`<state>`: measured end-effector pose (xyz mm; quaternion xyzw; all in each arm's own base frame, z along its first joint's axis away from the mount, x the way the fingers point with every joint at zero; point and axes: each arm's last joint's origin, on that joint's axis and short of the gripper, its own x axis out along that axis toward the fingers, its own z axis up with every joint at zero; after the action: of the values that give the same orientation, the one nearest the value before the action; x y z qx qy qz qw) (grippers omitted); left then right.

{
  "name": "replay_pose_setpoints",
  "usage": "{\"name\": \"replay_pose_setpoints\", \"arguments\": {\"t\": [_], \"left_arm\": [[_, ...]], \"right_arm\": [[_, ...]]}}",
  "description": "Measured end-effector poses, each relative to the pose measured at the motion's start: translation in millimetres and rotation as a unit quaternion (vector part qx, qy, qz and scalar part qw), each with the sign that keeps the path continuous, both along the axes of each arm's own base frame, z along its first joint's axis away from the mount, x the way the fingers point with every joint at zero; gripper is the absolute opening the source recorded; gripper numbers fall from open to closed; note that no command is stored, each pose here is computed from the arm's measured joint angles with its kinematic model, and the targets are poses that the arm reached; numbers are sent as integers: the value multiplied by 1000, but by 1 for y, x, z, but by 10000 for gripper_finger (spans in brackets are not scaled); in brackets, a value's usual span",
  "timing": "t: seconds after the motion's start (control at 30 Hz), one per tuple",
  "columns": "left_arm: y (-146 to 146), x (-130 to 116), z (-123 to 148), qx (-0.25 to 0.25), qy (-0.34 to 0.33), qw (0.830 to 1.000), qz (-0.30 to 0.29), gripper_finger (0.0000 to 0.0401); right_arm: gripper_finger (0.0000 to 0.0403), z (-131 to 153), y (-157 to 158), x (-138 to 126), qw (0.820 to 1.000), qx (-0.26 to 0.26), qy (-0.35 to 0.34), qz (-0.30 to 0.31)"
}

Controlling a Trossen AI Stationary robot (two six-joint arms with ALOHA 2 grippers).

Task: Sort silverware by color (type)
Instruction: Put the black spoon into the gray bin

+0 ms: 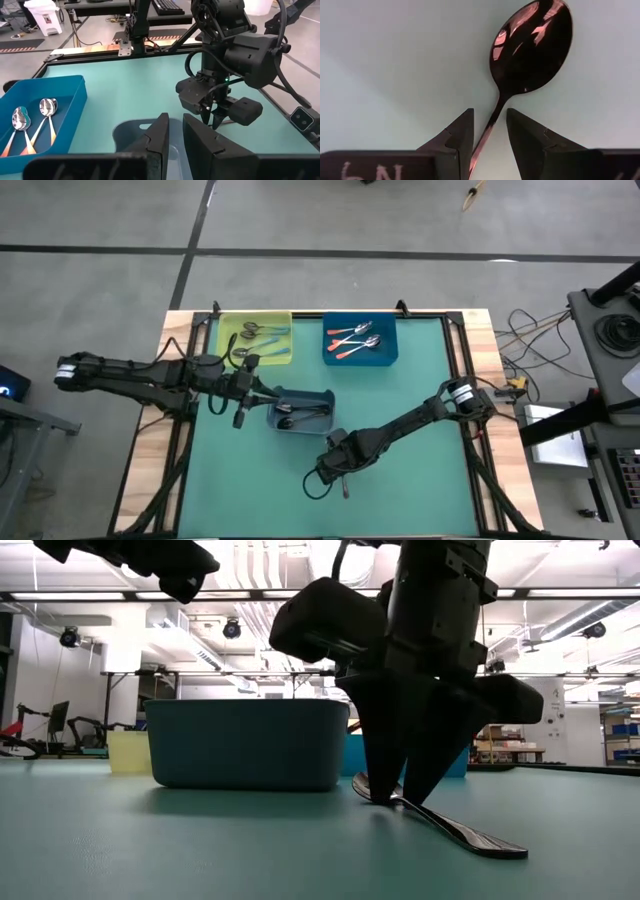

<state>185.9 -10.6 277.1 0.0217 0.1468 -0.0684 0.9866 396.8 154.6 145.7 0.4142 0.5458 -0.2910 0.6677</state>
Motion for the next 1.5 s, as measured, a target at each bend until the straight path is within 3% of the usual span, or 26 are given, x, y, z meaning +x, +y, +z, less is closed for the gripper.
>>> {"name": "replay_pose_setpoints", "arguments": {"t": [0.27,0.7,0.9,1.1,1.3,1.5], "left_arm": [[0,0,0,0,0,1000,0,38],[0,0,0,1,0,1000,0,38],[0,0,0,0,-1,1000,0,38],[0,0,0,10,-2,1000,-2,38],[1,0,4,34,-11,999,-3,38],[3,1,9,69,-22,997,38,38]], "right_arm": [[102,-5,0,0,1000,-2,7,-3],[30,-8,-1,-1,1000,-7,16,-4],[24,-6,-6,-1,1000,5,25,1],[24,3,-19,1,996,40,29,69],[24,21,-25,-3,985,35,9,167],[24,47,-27,-9,972,31,-26,233]]}}
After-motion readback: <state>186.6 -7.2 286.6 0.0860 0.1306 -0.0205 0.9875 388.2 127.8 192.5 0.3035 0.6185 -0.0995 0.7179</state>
